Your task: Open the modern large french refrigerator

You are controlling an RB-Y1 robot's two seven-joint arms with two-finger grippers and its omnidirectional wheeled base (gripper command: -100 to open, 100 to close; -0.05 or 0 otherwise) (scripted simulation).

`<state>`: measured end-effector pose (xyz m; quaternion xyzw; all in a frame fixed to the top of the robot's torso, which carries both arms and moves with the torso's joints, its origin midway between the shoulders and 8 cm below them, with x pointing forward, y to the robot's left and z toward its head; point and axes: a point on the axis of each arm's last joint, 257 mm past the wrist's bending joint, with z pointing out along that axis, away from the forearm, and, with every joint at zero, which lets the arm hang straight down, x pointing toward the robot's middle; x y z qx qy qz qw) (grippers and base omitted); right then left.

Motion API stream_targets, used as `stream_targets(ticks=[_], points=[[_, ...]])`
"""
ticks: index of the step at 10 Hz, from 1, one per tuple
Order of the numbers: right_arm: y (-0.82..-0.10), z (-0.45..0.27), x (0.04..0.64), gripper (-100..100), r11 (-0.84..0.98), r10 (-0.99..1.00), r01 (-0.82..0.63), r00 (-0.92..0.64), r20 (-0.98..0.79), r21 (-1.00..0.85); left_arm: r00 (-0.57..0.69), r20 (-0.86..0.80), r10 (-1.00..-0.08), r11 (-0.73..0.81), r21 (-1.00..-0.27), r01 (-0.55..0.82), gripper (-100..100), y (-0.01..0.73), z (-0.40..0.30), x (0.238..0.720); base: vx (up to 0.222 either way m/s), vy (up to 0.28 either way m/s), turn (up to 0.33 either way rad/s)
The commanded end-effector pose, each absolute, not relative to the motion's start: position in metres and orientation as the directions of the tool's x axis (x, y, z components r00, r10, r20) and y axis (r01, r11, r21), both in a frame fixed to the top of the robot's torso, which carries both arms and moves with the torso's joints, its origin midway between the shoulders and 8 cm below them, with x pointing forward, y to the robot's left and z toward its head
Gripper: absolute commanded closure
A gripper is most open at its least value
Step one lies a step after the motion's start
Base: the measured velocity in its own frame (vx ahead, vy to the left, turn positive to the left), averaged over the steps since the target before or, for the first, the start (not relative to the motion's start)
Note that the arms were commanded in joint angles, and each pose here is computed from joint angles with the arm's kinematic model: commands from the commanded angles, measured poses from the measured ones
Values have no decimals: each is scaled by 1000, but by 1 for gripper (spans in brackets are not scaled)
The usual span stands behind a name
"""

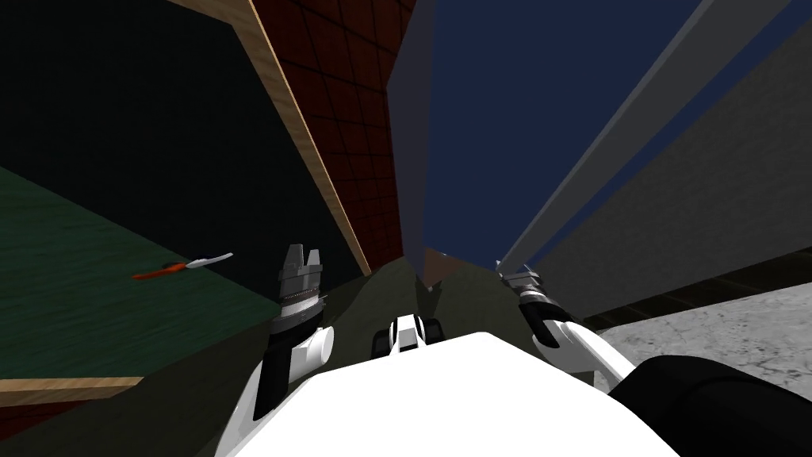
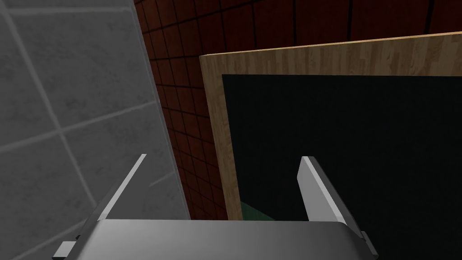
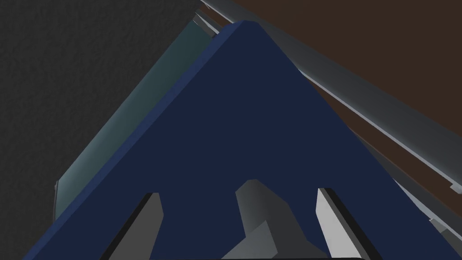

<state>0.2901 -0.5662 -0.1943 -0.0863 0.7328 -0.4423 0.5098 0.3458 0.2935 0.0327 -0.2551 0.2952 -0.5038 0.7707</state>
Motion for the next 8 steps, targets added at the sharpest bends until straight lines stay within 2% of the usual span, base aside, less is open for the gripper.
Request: stream_targets(ticks=[1, 2, 3, 8], points=[[-568, -177, 281, -100, 594, -578, 332, -458, -676, -733, 318, -198, -927, 362, -691, 626, 0, 294, 33, 346, 26, 15, 26], [-566, -190, 281, -100, 597, -569, 323, -474, -672, -734, 318, -198, -927, 362, -691, 626, 0, 293, 33, 346, 18, 2, 13], [-567, -194, 279, 0, 600, -564, 320, -481, -671, -733, 318, -198, -927, 362, -691, 626, 0, 293, 33, 346, 9, 0, 15], [-565, -209, 275, 0, 611, -550, 305, -500, -669, -731, 318, -198, -927, 362, -691, 626, 0, 293, 33, 346, 2, 1, 5]])
